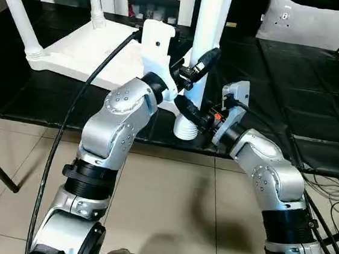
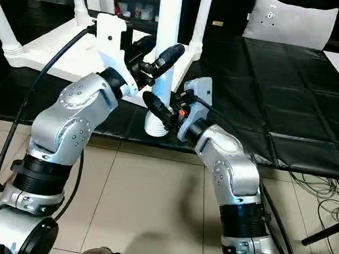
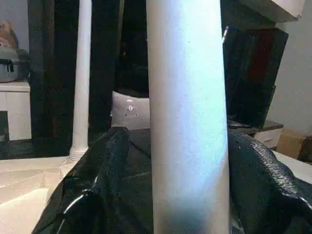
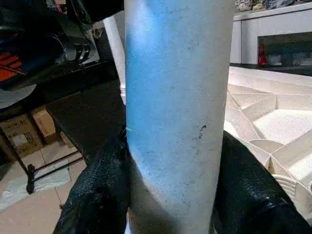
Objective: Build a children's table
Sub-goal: Pick table leg
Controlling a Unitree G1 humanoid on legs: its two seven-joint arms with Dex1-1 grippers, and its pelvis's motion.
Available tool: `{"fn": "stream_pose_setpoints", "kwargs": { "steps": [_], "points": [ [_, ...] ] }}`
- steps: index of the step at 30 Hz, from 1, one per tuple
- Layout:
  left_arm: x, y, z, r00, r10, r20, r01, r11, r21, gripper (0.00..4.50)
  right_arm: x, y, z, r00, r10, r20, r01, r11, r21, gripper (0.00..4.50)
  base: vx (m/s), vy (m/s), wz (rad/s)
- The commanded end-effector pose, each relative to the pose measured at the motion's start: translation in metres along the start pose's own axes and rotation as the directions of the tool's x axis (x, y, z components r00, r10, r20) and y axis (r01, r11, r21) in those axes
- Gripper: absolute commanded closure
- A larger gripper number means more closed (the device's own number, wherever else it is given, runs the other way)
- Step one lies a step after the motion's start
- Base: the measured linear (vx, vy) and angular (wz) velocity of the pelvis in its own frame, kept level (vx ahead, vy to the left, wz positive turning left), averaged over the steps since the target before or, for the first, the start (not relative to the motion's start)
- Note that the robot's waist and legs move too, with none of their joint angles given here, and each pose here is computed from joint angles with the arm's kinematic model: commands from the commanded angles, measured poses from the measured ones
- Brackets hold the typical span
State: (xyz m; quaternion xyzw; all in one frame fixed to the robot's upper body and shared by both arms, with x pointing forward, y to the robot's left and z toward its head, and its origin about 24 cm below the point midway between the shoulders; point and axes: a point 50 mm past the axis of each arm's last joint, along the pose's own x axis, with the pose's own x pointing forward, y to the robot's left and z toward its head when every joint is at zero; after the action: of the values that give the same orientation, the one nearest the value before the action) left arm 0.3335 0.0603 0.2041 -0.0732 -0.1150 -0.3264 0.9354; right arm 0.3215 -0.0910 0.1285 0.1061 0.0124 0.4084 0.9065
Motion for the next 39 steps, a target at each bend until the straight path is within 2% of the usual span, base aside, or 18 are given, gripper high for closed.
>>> {"fn": "stream_pose_setpoints", "kwargs": {
  "steps": [1,11,14,18,20,25,29,35,39],
  "points": [
    [-0.001,0.001,-0.006,1.0,0.007,-0.022,-0.007,1.0,0.0,1.66,0.004,0.001,0.006,1.0,0.012,0.017,-0.012,1.0,-0.027,2.61,0.0,0.0,0.0],
    [-0.001,0.002,-0.006,1.0,0.002,-0.026,-0.002,1.0,0.001,1.66,0.004,0.001,0.006,1.0,0.017,0.014,-0.016,0.999,-0.031,2.61,0.0,0.0,0.0],
    [-0.003,0.006,-0.01,0.998,0.011,-0.054,-0.005,0.995,0.103,1.66,0.003,0.001,0.005,1.0,0.018,0.013,-0.018,0.999,-0.033,2.61,0.0,0.0,0.0],
    [-0.004,0.011,-0.011,0.998,0.025,-0.065,-0.015,0.986,0.164,1.66,0.004,0.001,0.005,1.0,0.019,0.012,-0.019,0.999,-0.033,2.61,0.0,0.0,0.0],
    [-0.005,0.012,-0.011,0.997,0.031,-0.065,-0.018,0.984,0.179,2.04,0.004,0.001,0.005,1.0,0.02,0.011,-0.019,0.999,-0.034,2.61,0.0,0.0,0.0],
    [-0.005,0.014,-0.011,0.997,0.04,-0.071,-0.024,0.978,0.206,2.32,0.003,0.002,0.004,1.0,0.021,0.009,-0.02,0.999,-0.036,2.61,0.0,0.0,0.0],
    [-0.005,0.014,-0.012,0.997,0.038,-0.071,-0.023,0.977,0.211,2.38,0.003,0.001,0.004,1.0,0.02,0.005,-0.02,0.999,-0.04,2.61,0.0,0.0,0.0],
    [-0.005,0.014,-0.012,0.998,0.032,-0.058,-0.022,0.988,0.15,2.41,0.004,0.001,0.003,1.0,0.018,0.001,-0.018,0.999,-0.046,2.61,0.0,0.0,0.0],
    [-0.004,0.012,-0.011,0.999,0.028,-0.044,-0.027,0.999,0.031,2.45,0.004,0.0,0.003,1.0,0.006,-0.003,-0.006,0.998,-0.06,2.61,0.0,0.0,0.0]
  ]
}}
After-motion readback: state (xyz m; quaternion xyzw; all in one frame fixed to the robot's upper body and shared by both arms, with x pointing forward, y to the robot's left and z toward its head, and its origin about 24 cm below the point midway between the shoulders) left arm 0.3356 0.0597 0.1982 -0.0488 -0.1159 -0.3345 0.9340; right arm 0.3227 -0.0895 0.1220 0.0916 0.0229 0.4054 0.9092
